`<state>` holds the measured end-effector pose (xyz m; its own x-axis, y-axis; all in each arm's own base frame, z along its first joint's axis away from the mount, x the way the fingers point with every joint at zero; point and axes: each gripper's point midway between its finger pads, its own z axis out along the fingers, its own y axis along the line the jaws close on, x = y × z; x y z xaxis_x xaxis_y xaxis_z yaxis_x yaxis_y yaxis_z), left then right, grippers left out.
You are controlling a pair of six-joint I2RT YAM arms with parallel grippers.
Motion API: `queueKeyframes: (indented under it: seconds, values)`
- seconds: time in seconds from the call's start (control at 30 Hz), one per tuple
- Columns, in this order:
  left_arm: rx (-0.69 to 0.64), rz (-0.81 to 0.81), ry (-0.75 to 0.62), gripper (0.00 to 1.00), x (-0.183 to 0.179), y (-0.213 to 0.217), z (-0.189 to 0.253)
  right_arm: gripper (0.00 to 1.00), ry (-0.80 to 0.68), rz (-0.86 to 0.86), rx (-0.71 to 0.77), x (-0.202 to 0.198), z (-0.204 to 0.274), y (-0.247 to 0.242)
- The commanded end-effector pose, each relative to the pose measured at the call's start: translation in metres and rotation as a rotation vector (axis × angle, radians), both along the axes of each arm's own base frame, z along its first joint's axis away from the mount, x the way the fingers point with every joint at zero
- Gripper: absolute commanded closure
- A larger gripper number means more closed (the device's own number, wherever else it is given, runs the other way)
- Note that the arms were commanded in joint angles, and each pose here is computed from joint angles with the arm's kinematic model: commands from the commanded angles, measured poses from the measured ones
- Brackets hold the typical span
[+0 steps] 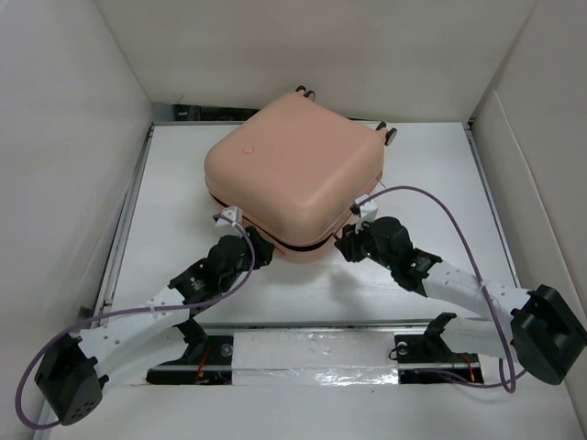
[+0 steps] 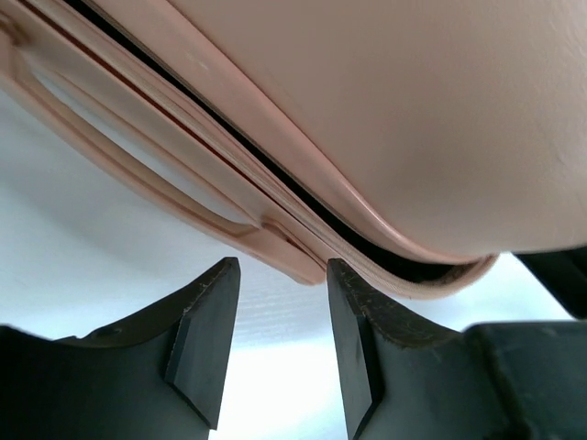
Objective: Pack the luggage
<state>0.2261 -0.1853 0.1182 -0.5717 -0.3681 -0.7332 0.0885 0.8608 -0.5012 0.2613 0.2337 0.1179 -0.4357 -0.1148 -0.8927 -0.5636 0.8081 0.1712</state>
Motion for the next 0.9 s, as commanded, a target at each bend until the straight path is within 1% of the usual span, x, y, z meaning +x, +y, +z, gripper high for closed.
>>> queueKeyframes:
  seconds: [0.0, 0.07, 0.13, 0.2, 0.27, 0.33, 0.43, 0.5, 0.63, 0.67, 0.73, 0.77, 0.83, 0.87]
  values:
    - [-0.021, 0.013, -0.002, 0.6, 0.005, 0.005, -0.001, 0.61, -0.049, -0.027, 0.024, 0.014, 0.015, 0.005]
    - [-0.015, 0.005, -0.002, 0.59, 0.008, 0.004, 0.0, 0.61, -0.063, -0.057, -0.003, 0.022, 0.019, 0.002]
    - [-0.007, -0.001, 0.007, 0.59, 0.008, 0.002, -0.004, 0.58, -0.074, -0.071, -0.019, 0.027, 0.023, 0.001]
    - [0.004, -0.005, 0.017, 0.58, 0.008, 0.001, -0.007, 0.53, -0.099, -0.075, -0.013, 0.031, 0.034, 0.002]
    - [0.017, -0.005, 0.027, 0.58, 0.008, 0.002, -0.011, 0.52, -0.112, -0.074, -0.005, 0.033, 0.04, 0.004]
    - [0.01, -0.015, 0.027, 0.58, 0.007, 0.001, -0.013, 0.52, -0.124, -0.065, 0.005, 0.036, 0.046, 0.008]
    - [-0.03, -0.046, 0.012, 0.58, 0.006, -0.008, -0.009, 0.53, -0.094, -0.016, -0.005, 0.033, 0.041, 0.017]
    - [-0.034, -0.054, 0.007, 0.58, 0.009, -0.012, -0.004, 0.55, -0.066, 0.005, -0.019, 0.032, 0.031, 0.02]
    - [-0.054, -0.088, 0.008, 0.58, 0.01, -0.022, -0.005, 0.65, -0.036, 0.039, -0.023, 0.026, 0.019, 0.03]
    - [-0.058, -0.092, 0.004, 0.58, 0.011, -0.023, -0.004, 0.74, -0.038, 0.037, -0.02, 0.027, 0.018, 0.031]
    - [-0.051, -0.099, 0.011, 0.59, 0.013, -0.027, -0.005, 0.85, -0.039, 0.034, -0.01, 0.025, 0.018, 0.032]
    - [-0.054, -0.109, 0.001, 0.59, 0.013, -0.031, -0.003, 0.93, -0.05, 0.032, 0.001, 0.025, 0.021, 0.033]
    - [-0.057, -0.115, 0.0, 0.59, 0.013, -0.035, -0.004, 1.0, -0.058, 0.024, 0.008, 0.019, 0.022, 0.033]
    - [-0.07, -0.126, -0.013, 0.59, 0.013, -0.04, 0.0, 1.0, -0.059, 0.034, 0.013, 0.013, 0.023, 0.037]
